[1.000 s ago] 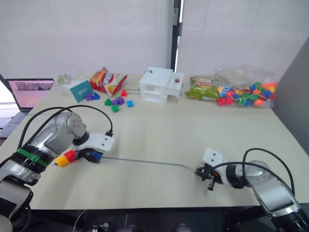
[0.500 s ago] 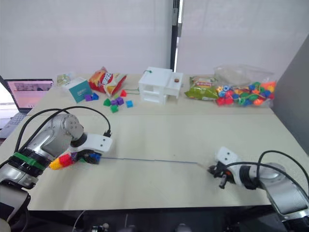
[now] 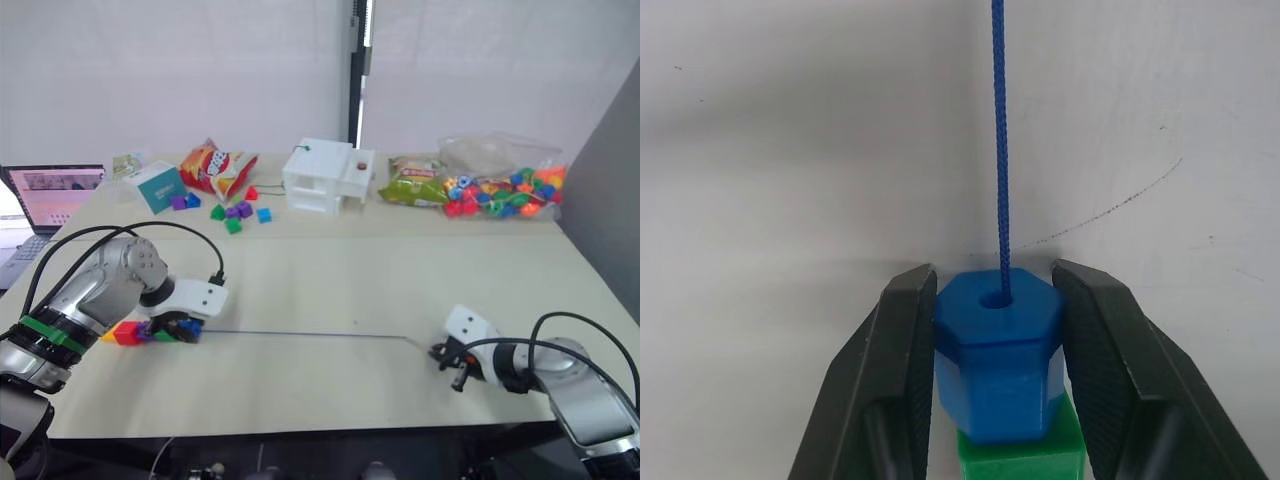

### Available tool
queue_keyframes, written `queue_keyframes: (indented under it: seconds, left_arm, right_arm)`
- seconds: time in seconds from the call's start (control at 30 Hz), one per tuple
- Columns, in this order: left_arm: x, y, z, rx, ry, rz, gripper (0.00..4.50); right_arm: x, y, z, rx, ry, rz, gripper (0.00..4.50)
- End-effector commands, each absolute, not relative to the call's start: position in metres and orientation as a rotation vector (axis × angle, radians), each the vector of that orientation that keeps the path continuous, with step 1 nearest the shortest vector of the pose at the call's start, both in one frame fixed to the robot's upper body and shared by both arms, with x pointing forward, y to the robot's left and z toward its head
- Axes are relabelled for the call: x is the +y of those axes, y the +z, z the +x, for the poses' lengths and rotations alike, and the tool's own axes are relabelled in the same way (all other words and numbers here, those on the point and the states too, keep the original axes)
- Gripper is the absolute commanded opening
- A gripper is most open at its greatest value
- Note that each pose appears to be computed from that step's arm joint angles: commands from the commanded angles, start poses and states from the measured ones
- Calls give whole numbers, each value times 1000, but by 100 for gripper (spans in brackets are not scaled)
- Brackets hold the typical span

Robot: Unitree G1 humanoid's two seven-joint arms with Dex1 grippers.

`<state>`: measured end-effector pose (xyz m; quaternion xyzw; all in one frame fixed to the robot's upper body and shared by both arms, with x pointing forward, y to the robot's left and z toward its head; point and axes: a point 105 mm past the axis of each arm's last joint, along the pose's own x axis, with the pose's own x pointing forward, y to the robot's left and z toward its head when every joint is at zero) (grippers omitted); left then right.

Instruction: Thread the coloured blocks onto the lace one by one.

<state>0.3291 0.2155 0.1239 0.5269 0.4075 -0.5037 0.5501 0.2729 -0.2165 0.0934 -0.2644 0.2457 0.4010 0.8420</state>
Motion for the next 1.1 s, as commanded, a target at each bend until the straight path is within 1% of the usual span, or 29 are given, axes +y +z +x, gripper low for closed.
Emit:
queue_keyframes:
  seconds: [0.03, 0.1, 0.17, 0.3, 0.43, 0.5, 0.57, 0.7, 0.73, 0.8, 0.93, 1.0, 1.1]
  left_arm:
    - [227, 110, 318, 1040, -1207, 1201, 131]
    - [224, 110, 316, 1014, -1216, 1195, 131]
    - [223, 110, 313, 1002, -1225, 1199, 131]
    - [222, 109, 311, 957, -1234, 1210, 131]
    - [221, 113, 311, 912, -1225, 1193, 131]
    - [222, 115, 312, 897, -1218, 1195, 234]
    - [223, 125, 312, 871, -1215, 1181, 297]
    - [227, 145, 312, 819, -1194, 1159, 428]
    - [230, 154, 312, 797, -1179, 1155, 450]
    - [235, 170, 311, 763, -1157, 1132, 450]
    - [238, 189, 309, 704, -1130, 1092, 450]
    - [235, 203, 307, 612, -1116, 987, 450]
    - [231, 217, 302, 438, -1069, 741, 450]
  right_arm:
    - [-194, 96, 273, 484, 899, -567, 0]
    - [-180, 88, 273, 500, 929, -560, 0]
    - [-176, 79, 274, 527, 936, -567, 0]
    - [-175, 62, 278, 582, 921, -581, 0]
    - [-179, 59, 282, 592, 911, -587, 0]
    - [-180, 59, 282, 596, 911, -591, 0]
    - [-180, 65, 284, 565, 914, -587, 66]
    - [-184, 91, 288, 484, 886, -547, 195]
    - [-186, 99, 288, 465, 884, -541, 235]
    - [-191, 115, 285, 428, 877, -524, 303]
    - [-200, 129, 282, 403, 858, -513, 440]
    - [-200, 141, 279, 357, 850, -459, 446]
    - [-199, 154, 273, 287, 825, -370, 446]
